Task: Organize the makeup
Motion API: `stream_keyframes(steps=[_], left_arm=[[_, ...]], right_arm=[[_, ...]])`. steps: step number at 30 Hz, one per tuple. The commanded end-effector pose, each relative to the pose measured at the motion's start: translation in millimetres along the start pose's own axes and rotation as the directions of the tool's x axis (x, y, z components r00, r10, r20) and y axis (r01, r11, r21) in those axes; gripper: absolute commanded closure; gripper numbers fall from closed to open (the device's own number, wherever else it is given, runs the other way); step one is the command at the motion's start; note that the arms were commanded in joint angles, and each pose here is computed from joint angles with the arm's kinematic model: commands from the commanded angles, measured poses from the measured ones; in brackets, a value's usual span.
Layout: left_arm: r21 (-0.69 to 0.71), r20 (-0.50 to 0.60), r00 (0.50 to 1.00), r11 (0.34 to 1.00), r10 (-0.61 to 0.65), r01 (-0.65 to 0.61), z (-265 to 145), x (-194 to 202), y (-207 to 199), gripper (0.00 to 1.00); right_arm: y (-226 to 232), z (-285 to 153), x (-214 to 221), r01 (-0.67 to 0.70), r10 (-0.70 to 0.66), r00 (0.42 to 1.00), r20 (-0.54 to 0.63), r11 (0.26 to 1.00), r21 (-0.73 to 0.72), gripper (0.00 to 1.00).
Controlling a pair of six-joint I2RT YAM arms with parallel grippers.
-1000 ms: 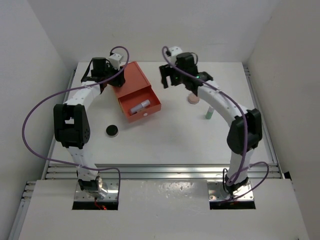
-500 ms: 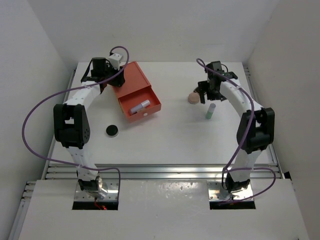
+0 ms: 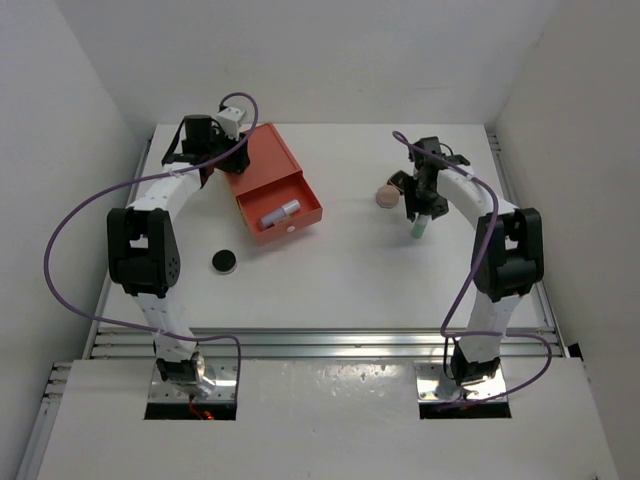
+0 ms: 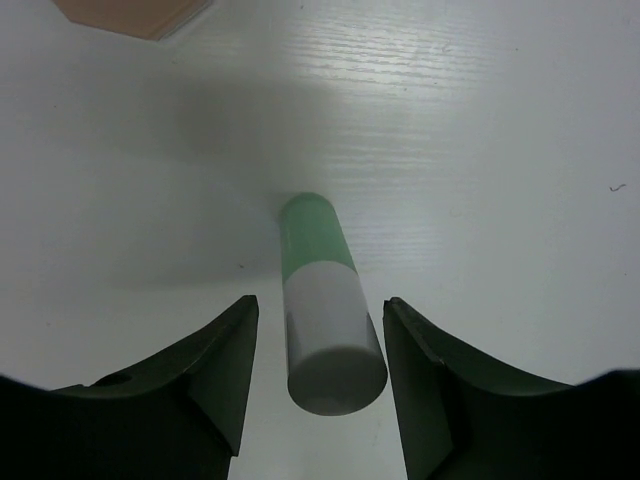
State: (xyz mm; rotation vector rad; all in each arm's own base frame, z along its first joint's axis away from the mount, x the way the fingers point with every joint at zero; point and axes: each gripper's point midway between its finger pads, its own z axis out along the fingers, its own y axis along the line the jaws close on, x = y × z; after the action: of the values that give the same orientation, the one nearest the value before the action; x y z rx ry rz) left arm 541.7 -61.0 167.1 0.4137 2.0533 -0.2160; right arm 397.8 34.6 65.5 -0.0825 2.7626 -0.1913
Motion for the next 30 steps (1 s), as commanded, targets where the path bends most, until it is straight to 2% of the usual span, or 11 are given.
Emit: stream_keyframes(steps=[1, 4, 7, 11, 12, 14, 16, 21, 22, 26, 30], left_arm=[[-0.021, -0.191, 0.978, 0.997, -0.080, 0.077, 4, 68, 5, 0.51], [-0.021, -0.191, 0.978, 0.997, -0.080, 0.077, 4, 68, 5, 0.51], [-0.021, -0.191, 0.978, 0.997, -0.080, 0.077, 4, 68, 5, 0.51], [-0.021, -0.191, 0.978, 0.997, -0.080, 0.077, 4, 68, 5, 0.51], [-0.021, -0.191, 0.978, 0.997, -0.080, 0.077, 4, 68, 5, 0.51], [-0.021, -0.191, 0.978, 0.997, -0.080, 0.077, 4, 68, 5, 0.51], [-0.021, -0.191, 0.978, 0.997, -0.080, 0.077, 4, 68, 5, 0.51], [-0.030, -0.192, 0.978, 0.997, -0.080, 0.075, 4, 68, 6, 0.51], [-0.030, -0.192, 0.978, 0.997, -0.080, 0.075, 4, 68, 6, 0.51], [-0.029, -0.201, 0.976, 0.997, -0.082, 0.078, 3, 70, 6, 0.51], [-0.026, -0.210, 0.975, 0.997, -0.075, 0.071, 2, 72, 5, 0.51]], right_arm=[[2, 3, -12, -0.028, 0.029, 0.999, 0.045, 0.999, -0.023, 0.47], [1, 6, -12, -0.012, 0.013, 0.999, 0.051, 1.000, -0.014, 0.45], [-2, 7, -13, 0.002, -0.002, 0.999, 0.054, 1.000, 0.001, 0.54], [-1, 4, -14, 0.006, -0.006, 0.998, 0.056, 1.000, -0.005, 0.80], [-3, 1, -14, 0.011, -0.011, 0.998, 0.054, 1.000, 0.001, 0.91], [-7, -9, -17, 0.004, -0.005, 0.997, 0.073, 1.000, 0.011, 1.00], [-9, -16, -19, 0.013, -0.014, 0.996, 0.088, 1.000, 0.016, 1.00], [6, -80, -52, 0.103, -0.100, 0.955, 0.278, 0.995, 0.005, 1.00], [9, -81, -53, 0.133, -0.130, 0.951, 0.281, 0.991, 0.008, 1.00], [31, -131, -88, 0.184, -0.167, 0.887, 0.430, 0.983, 0.003, 1.00], [112, -177, -119, 0.308, -0.125, 0.771, 0.625, 0.931, -0.194, 1.00]])
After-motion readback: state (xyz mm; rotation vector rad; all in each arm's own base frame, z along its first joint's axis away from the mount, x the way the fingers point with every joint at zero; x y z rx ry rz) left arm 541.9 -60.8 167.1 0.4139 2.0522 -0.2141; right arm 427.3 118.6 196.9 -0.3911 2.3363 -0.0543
